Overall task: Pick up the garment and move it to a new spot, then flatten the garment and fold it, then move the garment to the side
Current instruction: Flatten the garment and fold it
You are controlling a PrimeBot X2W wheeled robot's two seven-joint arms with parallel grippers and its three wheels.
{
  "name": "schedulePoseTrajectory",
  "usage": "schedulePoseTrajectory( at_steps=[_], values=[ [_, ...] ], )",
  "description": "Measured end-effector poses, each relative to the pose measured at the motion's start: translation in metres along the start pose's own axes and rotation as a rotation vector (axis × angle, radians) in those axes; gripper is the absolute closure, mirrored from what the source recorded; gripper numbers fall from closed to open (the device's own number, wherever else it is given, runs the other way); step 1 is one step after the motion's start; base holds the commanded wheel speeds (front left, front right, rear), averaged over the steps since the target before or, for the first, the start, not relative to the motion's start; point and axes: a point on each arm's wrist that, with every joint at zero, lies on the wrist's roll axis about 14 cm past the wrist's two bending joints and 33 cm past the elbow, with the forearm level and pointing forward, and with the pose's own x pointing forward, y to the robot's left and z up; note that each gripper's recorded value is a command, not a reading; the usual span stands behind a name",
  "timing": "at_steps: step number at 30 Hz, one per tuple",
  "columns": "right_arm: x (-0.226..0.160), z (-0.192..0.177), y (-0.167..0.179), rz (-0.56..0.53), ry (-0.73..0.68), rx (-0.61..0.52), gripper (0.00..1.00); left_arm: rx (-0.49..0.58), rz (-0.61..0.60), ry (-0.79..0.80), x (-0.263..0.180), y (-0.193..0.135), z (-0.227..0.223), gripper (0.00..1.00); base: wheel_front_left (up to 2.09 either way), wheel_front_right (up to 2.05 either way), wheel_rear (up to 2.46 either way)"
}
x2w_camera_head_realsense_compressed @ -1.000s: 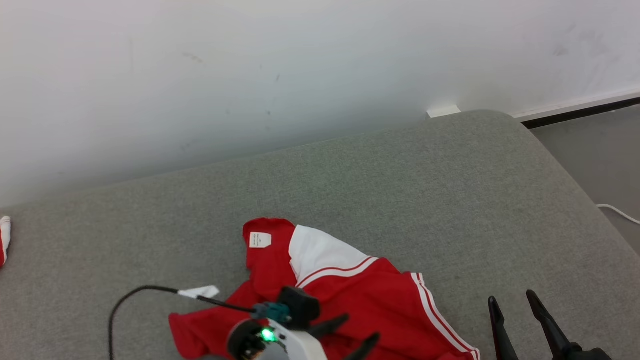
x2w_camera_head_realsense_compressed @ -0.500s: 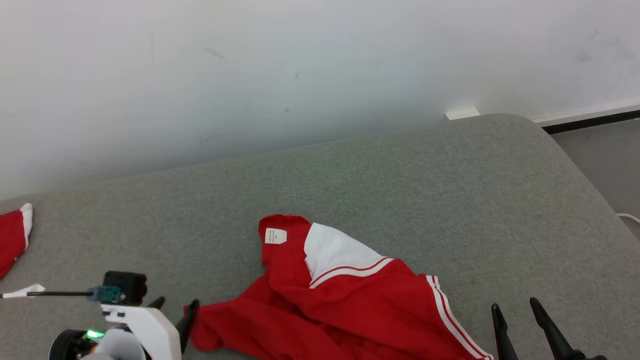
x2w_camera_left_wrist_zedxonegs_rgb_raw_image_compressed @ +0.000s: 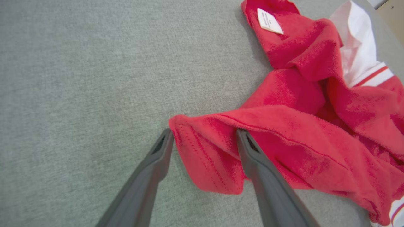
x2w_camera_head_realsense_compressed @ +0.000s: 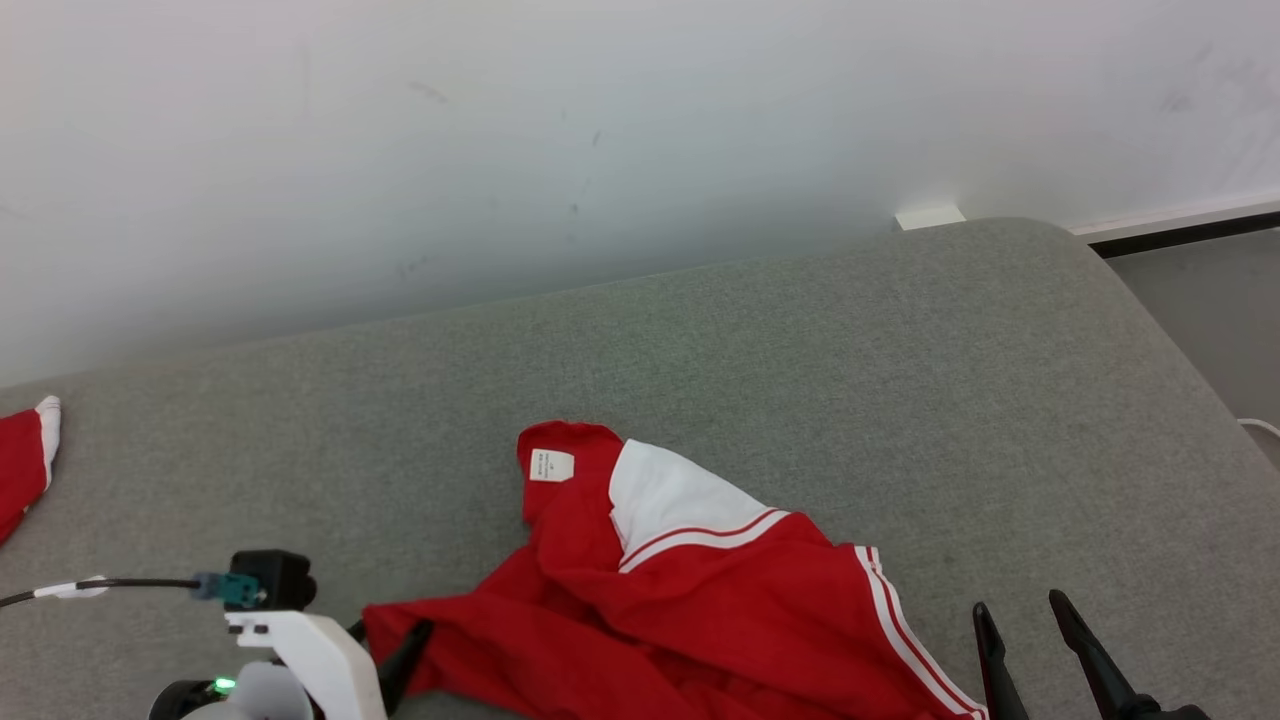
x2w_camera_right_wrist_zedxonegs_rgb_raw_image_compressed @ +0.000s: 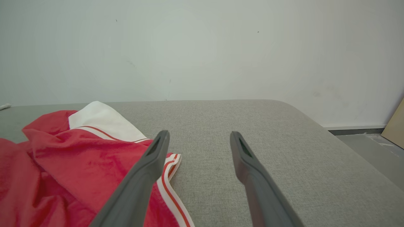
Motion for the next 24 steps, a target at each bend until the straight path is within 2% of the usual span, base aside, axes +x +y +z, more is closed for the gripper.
schedulePoseTrajectory(
  at_steps=[3, 4, 5, 6, 15, 19, 24],
  values=[
    [0.000, -0.001, -0.001, -0.002, 0.005, -0.001, 0.00, -0.031, -0.025, -0.006, 0.007, -0.007, 0.001, 0.00, 0.00, 0.00, 0.00],
    [0.000, -0.002, -0.001, -0.003, 0.006, -0.001, 0.00, -0.034, -0.030, -0.013, 0.009, -0.008, 0.001, 0.52, 0.00, 0.00, 0.00],
    [0.001, -0.002, -0.001, -0.004, 0.007, -0.001, 0.00, -0.040, -0.028, -0.022, 0.011, -0.008, 0.003, 0.89, 0.00, 0.00, 0.00],
    [0.001, -0.002, -0.001, -0.003, 0.008, -0.001, 0.00, -0.044, -0.021, -0.036, 0.013, -0.007, 0.005, 1.00, 0.00, 0.00, 0.00],
    [0.004, -0.008, 0.007, 0.025, 0.027, 0.002, 0.00, -0.009, -0.016, -0.229, 0.001, -0.005, 0.035, 1.00, 0.00, 0.00, 0.00],
    [0.009, -0.008, 0.016, 0.058, 0.023, 0.005, 0.00, -0.025, -0.013, -0.289, -0.018, -0.010, 0.027, 1.00, 0.00, 0.00, 0.00],
    [0.010, -0.007, 0.019, 0.070, 0.021, 0.005, 0.00, -0.130, 0.011, -0.278, -0.046, -0.020, -0.018, 1.00, 0.00, 0.00, 0.00]
  ],
)
